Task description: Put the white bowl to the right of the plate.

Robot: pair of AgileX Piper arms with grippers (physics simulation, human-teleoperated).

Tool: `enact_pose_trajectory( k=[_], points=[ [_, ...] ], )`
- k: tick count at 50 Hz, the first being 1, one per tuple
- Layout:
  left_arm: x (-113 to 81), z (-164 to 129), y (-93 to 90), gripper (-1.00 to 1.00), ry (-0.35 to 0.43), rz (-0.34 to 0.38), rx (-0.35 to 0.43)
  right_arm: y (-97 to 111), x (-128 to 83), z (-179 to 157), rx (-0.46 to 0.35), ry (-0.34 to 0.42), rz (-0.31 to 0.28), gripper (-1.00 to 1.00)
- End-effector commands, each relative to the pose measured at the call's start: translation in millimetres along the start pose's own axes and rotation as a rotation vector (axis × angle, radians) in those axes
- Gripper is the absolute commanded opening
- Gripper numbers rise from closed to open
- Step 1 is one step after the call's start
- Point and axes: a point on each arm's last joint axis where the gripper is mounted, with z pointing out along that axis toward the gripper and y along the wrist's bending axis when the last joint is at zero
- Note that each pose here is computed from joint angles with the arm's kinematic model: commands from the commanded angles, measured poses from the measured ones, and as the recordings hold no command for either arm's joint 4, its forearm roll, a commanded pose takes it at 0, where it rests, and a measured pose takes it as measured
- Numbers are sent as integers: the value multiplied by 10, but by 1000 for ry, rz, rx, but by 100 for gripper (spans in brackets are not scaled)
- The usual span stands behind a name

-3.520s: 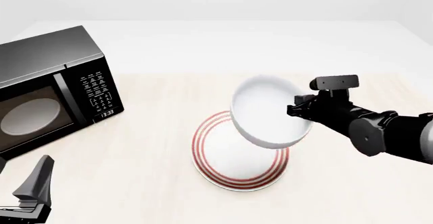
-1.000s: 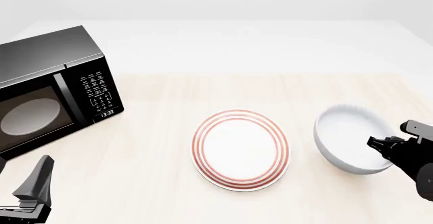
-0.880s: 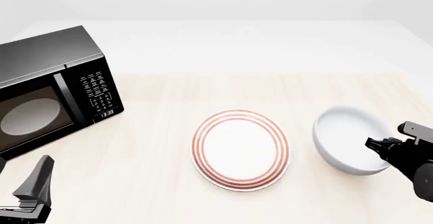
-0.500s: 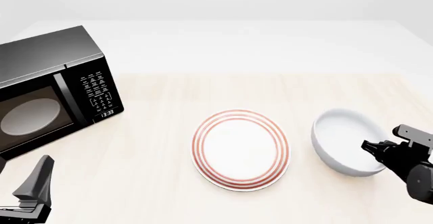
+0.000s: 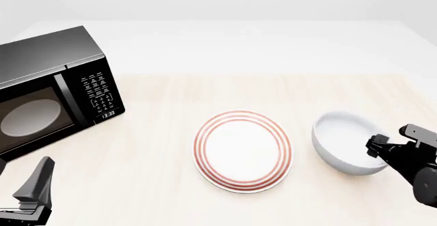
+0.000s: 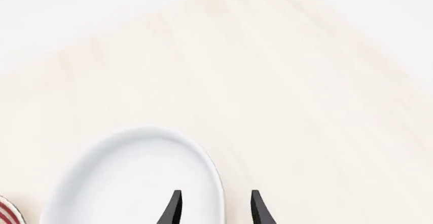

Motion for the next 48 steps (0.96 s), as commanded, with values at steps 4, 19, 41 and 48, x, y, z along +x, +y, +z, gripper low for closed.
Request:
enact_pose_trajectory(
  k=[4,19,41,48],
  points=[
    [0,0,0,100,0,0,0,77,-211,-472,-29,-70,-15,100],
    [0,0,0,100,0,0,0,350,-342,-1322,-208,-194,-25,100],
    [0,0,0,100,0,0,0,502,198,-1402,-420,-189,-103,100],
    [0,0,0,100,0,0,0,566,390,-1283,-464,-153,-149,100]
  ],
)
